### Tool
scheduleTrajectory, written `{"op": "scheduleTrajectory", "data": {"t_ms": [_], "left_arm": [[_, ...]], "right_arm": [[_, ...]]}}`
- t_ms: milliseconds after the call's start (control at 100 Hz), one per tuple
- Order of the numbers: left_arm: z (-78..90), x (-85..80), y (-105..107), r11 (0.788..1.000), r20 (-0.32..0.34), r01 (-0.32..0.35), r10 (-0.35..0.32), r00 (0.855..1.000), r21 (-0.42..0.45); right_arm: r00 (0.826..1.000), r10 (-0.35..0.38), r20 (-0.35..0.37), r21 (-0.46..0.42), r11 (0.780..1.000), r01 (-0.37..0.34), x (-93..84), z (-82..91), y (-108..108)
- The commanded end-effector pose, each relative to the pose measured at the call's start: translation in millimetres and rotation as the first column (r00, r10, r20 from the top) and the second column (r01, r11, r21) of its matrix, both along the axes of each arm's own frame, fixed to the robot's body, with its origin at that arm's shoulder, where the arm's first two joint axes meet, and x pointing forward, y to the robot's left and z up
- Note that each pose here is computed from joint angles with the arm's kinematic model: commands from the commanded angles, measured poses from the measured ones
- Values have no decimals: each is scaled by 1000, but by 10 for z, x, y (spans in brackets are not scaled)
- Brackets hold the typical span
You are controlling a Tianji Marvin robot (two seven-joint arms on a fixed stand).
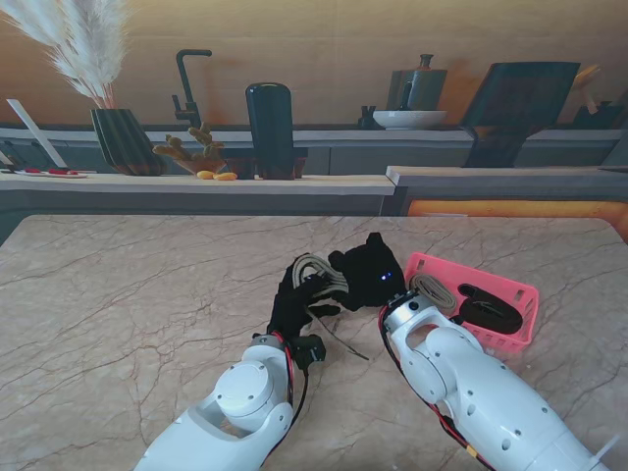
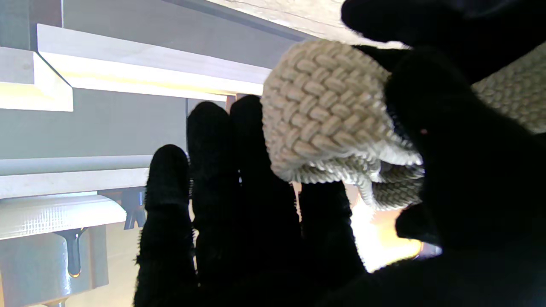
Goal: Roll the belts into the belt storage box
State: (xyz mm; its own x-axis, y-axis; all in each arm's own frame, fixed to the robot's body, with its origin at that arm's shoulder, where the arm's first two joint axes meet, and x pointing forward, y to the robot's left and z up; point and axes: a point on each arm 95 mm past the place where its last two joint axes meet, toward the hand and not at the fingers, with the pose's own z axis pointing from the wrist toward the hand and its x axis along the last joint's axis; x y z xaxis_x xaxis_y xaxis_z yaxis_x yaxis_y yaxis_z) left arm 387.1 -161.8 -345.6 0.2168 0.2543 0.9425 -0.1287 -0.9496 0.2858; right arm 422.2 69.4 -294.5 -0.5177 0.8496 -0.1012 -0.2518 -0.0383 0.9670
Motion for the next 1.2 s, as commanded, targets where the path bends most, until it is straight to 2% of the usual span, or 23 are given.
{"op": "scheduleTrajectory", "data": {"t_ms": [0,260,500,830,1040,1190], "left_arm": [[80,-5,-85,1000,15,-4,4,1000,-24],[100,19,-84,999,11,-36,36,999,0],[138,37,-50,996,-1,-90,90,996,3],[169,67,-34,993,-8,-115,115,993,9],[172,61,-44,994,-3,-109,109,994,7],[161,66,-72,994,35,-99,98,995,43]], "right_arm": [[1000,15,-22,23,1000,-14,-76,-77,99],[999,23,-47,45,999,-21,-142,-86,126],[993,8,-116,67,998,0,-176,-83,98],[972,-26,-235,116,992,55,-151,-87,10],[970,-23,-241,139,989,58,-116,-84,16],[976,-25,-215,168,984,62,-78,-95,50]]}}
